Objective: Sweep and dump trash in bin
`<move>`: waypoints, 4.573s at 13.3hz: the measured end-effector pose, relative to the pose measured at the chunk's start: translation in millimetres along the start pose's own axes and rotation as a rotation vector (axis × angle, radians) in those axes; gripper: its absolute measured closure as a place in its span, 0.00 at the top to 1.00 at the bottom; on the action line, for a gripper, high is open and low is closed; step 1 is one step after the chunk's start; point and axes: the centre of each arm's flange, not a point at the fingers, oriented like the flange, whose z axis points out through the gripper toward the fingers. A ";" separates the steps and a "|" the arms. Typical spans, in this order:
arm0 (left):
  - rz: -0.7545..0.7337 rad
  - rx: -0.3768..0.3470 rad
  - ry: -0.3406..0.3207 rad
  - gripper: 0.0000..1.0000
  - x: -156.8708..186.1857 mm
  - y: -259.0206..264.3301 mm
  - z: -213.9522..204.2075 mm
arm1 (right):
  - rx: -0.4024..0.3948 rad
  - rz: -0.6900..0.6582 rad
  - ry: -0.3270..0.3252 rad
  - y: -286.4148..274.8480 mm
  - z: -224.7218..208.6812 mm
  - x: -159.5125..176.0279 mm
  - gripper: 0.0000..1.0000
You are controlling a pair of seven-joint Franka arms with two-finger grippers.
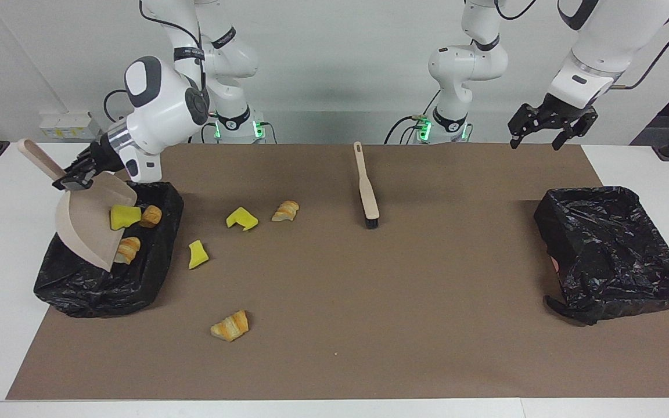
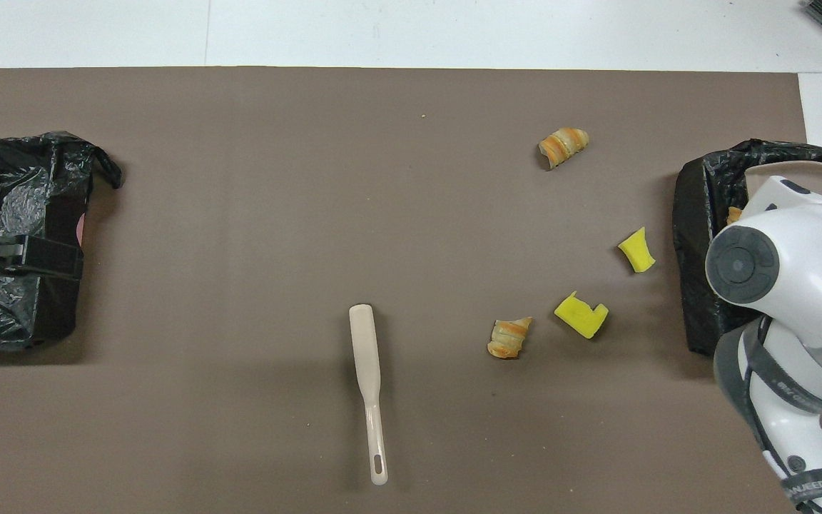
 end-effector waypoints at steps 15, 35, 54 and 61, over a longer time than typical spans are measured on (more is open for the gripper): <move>0.000 0.000 0.000 1.00 0.0 0.0 0.0 | 0.056 -0.033 -0.065 12.5 -7.7 -68.8 0.32; 0.000 0.000 0.000 1.00 0.0 0.0 0.0 | 0.282 0.709 0.574 84.8 -148.6 15.4 0.32; 0.000 0.000 0.000 1.00 0.0 0.0 0.0 | 0.914 1.450 0.731 128.2 -412.9 290.4 0.32; 0.000 0.000 0.000 1.00 0.0 0.0 0.0 | 1.042 1.470 0.679 115.0 -418.9 336.4 0.32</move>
